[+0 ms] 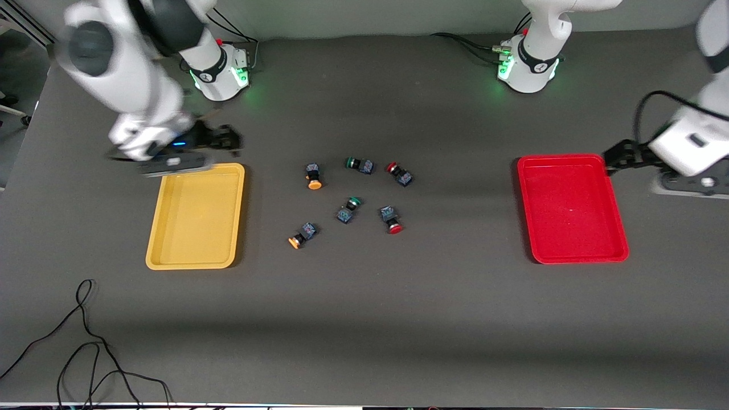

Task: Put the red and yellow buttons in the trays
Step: 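Reach both grippers down toward the buttons between the trays, then grasp a red button with the left gripper while the right gripper grasps a yellow button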

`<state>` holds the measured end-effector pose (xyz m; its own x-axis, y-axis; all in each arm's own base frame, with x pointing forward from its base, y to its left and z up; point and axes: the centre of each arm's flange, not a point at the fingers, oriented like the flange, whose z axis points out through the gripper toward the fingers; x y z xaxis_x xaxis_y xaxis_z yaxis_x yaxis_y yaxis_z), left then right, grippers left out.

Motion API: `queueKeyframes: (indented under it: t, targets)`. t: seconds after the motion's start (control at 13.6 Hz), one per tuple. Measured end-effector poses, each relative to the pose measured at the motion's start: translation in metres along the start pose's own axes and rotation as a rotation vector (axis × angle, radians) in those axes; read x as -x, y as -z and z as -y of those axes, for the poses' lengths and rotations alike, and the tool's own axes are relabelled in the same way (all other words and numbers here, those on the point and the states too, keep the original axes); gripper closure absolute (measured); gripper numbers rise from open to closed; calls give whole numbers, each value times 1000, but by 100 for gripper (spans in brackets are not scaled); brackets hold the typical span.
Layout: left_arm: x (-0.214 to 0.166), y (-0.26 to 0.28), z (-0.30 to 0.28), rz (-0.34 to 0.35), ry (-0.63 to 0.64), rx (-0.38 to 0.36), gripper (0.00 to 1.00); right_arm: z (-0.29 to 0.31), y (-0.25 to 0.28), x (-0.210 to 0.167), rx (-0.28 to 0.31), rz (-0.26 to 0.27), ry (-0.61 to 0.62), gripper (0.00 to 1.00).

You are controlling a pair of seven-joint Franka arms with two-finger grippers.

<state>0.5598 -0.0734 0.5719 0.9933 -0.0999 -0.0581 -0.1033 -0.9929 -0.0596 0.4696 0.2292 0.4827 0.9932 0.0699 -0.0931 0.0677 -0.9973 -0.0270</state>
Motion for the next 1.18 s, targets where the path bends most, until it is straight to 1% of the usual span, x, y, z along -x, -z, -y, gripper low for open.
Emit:
queueKeyframes:
  t: [0.22,0.37,0.51,0.66,0.74,0.88,1.03,1.18]
  targets:
    - [-9,-41,-111,43,75,-15,0,76,-64,44,-21,-36,-28,0]
    - [-12,-90,-187,80,148,-41,0,114,-84,73,-15,-44,1,0]
    - [-12,-146,-244,106,251,-65,0,115,-97,79,0,-69,22,0]
    - [-6,-188,-281,112,376,-82,0,100,-127,80,-16,-112,14,0]
    - [-1,-200,-292,112,429,-82,0,93,-147,83,-29,-133,11,0]
    - [14,-216,-314,91,522,-63,0,84,-194,87,-42,-165,9,0]
    - [35,-236,-343,60,586,-40,0,82,-248,81,-42,-193,8,0]
    - [54,-257,-370,43,636,-24,0,78,-297,77,-18,-186,8,0]
